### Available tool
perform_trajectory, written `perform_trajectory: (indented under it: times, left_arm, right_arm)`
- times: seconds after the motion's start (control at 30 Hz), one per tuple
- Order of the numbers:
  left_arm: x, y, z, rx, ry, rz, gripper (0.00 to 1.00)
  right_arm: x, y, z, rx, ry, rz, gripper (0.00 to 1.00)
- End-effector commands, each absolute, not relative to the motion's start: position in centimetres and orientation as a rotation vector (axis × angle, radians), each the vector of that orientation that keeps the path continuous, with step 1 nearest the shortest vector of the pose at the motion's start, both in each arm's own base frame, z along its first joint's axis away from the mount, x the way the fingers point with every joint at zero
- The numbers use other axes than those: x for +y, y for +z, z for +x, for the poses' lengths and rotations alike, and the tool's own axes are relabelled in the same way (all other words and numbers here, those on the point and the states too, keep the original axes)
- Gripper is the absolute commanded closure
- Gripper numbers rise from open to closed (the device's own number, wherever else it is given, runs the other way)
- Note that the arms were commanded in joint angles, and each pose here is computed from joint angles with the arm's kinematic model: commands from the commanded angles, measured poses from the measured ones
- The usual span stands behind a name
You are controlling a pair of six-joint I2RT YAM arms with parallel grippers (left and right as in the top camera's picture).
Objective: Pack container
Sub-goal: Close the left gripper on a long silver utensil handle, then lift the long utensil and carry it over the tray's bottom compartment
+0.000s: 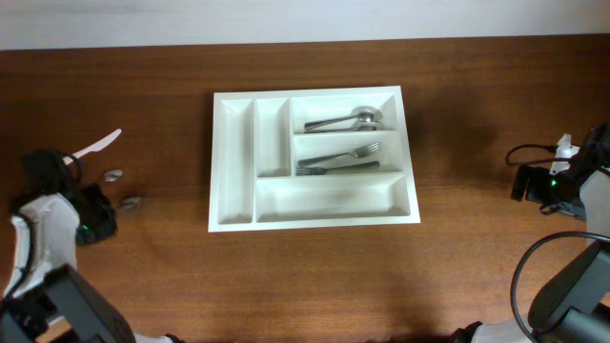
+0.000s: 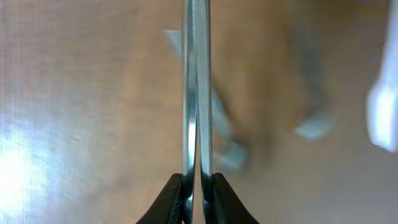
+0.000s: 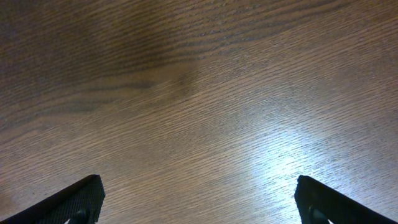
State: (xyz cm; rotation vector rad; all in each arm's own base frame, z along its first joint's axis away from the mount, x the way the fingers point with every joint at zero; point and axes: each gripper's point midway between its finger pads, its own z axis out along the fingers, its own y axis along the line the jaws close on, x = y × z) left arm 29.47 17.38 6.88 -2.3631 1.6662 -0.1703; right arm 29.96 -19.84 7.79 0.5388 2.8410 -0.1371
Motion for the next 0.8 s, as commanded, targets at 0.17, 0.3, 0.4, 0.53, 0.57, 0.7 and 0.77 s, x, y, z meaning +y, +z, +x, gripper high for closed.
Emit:
perform_trajectory:
  times: [0.17,0.3,0.4,0.53,0.57,0.7,0.77]
  left_arm:
    - [11.6,14.0,33.6,1.827,-0.571,-2.116,0.98]
    - [6.2,15.1,34.8,1.983,-0.647,-1.971,0.98]
    - [1.7,15.7,35.2,2.103,-0.695,-1.857,0.98]
    - [-3.4,15.9,35.2,2.222,-0.736,-1.755,0.98]
    - [-4.5,15.9,35.0,2.251,-0.739,-1.728,0.98]
    - [-8.0,15.8,34.4,2.33,-0.738,-1.656,0.98]
    - [-10.0,15.8,33.9,2.359,-0.757,-1.654,0.98]
  right_arm:
    - [-19.7,7.6,30.1,2.842,-0.123,0.532,0.01]
    - [-19.7,7.6,30.1,2.842,-0.123,0.532,0.01]
    - [-19.7,7.6,30.1,2.842,-0.123,0.532,0.01]
    - [-19.7,7.6,30.1,2.842,-0.123,0.532,0.01]
    - [-19.7,7.6,30.1,2.842,-0.124,0.532,0.01]
    - [-19.7,7.6,30.1,2.842,-0.124,0.532,0.01]
    - [-19.7,7.6,30.1,2.842,-0.123,0.532,0.01]
